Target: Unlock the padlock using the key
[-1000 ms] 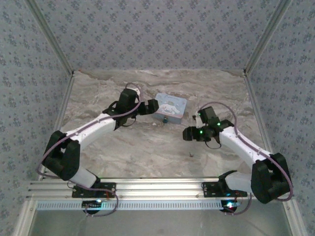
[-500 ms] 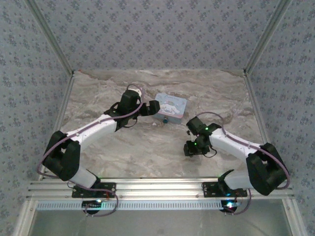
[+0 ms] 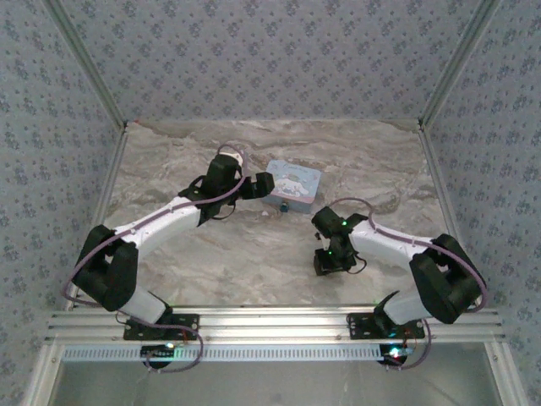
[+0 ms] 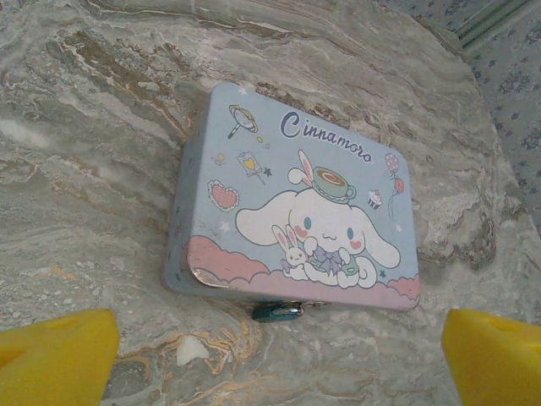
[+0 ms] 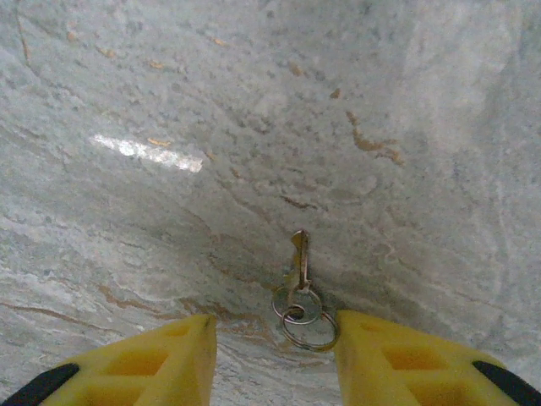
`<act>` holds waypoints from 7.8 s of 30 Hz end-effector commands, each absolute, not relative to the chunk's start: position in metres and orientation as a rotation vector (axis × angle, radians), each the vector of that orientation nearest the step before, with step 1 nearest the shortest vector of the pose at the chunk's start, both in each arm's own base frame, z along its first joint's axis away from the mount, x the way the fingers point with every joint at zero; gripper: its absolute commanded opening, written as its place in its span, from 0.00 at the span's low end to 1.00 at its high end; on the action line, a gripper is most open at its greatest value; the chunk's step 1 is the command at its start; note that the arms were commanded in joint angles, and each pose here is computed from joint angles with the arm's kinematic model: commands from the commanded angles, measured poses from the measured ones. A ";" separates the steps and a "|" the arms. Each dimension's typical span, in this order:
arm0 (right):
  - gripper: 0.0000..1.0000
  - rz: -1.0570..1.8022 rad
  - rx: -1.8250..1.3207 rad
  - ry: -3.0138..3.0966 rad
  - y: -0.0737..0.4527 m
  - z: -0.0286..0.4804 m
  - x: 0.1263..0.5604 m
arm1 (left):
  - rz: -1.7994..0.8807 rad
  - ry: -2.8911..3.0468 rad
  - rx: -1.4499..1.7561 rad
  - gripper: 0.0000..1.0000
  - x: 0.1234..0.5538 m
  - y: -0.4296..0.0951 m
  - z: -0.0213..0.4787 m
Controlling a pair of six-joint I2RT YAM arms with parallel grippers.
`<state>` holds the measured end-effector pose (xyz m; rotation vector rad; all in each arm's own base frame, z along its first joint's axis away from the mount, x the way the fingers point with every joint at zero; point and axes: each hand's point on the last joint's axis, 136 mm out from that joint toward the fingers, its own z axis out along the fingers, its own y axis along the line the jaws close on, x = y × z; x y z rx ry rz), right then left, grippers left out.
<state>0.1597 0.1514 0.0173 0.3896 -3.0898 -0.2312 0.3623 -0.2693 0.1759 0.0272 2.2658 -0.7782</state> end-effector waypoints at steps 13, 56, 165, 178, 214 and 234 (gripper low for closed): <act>0.27 -0.168 0.378 -3.076 0.147 0.016 0.154 | -0.732 2.270 0.041 0.98 0.363 -0.264 0.171; 0.00 -0.454 0.704 -3.497 0.176 0.124 0.232 | -1.381 2.293 -0.516 0.97 0.337 -0.278 0.186; 0.60 -2.420 0.791 -3.057 0.230 0.289 0.279 | -1.602 1.903 -0.018 0.00 0.315 -0.347 0.287; 0.63 -2.509 0.802 -2.907 0.254 0.294 0.279 | -1.661 1.842 0.043 0.00 0.307 -0.356 0.303; 0.20 -2.433 0.641 -2.920 0.270 0.273 0.297 | -1.682 1.838 0.032 0.00 0.309 -0.358 0.301; 0.01 -1.980 0.626 -3.238 0.239 0.227 0.303 | -1.365 1.951 -0.062 0.60 0.324 -0.291 0.272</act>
